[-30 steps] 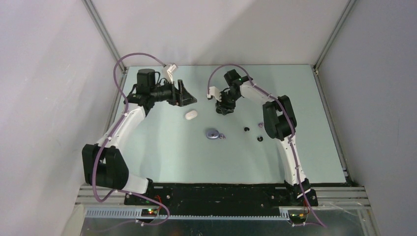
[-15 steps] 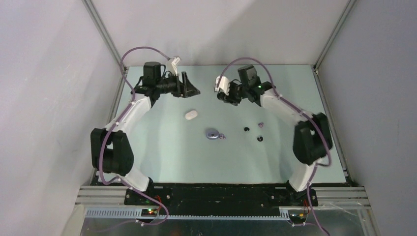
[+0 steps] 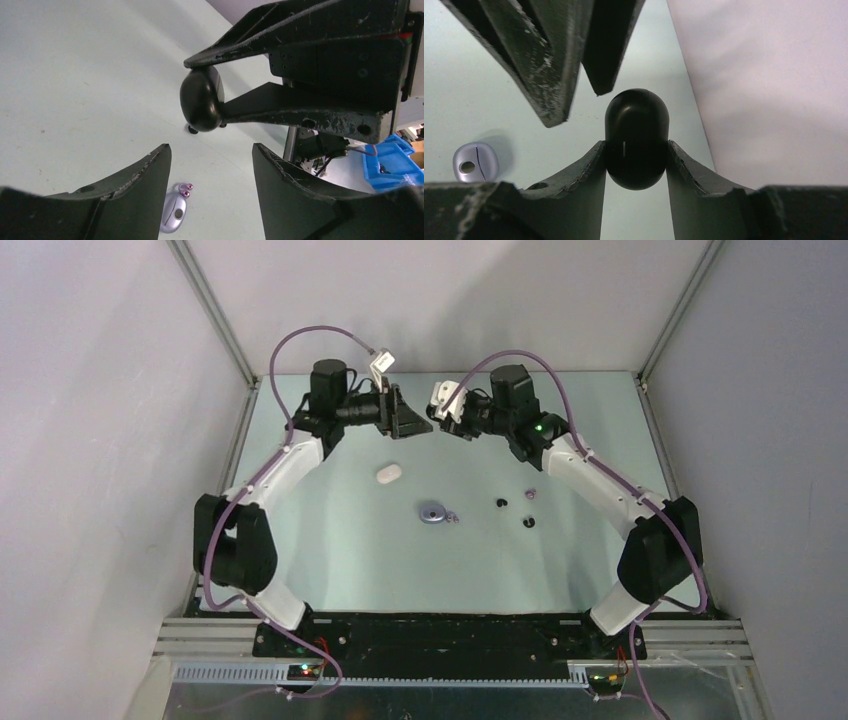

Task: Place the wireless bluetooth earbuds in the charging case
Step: Pick up the charging case at the center of the board.

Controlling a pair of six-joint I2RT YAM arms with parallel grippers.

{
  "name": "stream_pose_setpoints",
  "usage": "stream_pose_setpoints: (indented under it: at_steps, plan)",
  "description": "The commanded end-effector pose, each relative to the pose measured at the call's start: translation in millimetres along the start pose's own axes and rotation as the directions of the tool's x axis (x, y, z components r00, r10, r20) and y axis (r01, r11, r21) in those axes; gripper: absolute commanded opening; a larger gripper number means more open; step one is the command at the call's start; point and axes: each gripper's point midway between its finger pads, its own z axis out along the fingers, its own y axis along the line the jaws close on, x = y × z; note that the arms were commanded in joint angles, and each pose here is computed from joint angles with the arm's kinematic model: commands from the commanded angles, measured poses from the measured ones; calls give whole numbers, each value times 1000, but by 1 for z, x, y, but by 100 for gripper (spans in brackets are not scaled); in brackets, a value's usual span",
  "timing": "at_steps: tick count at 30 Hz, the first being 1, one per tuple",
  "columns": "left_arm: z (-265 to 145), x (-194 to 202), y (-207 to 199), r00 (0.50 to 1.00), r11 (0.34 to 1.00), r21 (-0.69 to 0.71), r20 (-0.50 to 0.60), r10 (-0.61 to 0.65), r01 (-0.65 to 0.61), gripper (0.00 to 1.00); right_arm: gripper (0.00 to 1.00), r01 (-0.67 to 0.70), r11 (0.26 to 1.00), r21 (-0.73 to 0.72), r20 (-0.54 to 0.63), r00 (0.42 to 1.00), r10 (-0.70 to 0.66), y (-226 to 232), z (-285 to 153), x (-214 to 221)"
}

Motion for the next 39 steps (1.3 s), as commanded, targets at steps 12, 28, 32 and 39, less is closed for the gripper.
stream_pose_setpoints:
  at_steps: [12, 28, 32, 39]
  plan:
    - [9, -35, -11, 997, 996, 92, 80, 13, -20, 53, 30, 69, 997, 27, 79, 994, -71, 0, 6, -33]
    - [9, -35, -21, 994, 985, 162, 101, 39, -55, 2, 45, 44, 999, -5, 71, 997, -43, 10, 10, -31]
    - [0, -35, -30, 981, 962, 215, 137, 141, -168, 0, 67, -133, 979, -155, 48, 989, 142, 20, -7, -30]
    - [-20, -17, -38, 852, 818, 243, 193, 486, -522, 0, 72, -416, 832, -367, -42, 901, 432, 24, -35, -44]
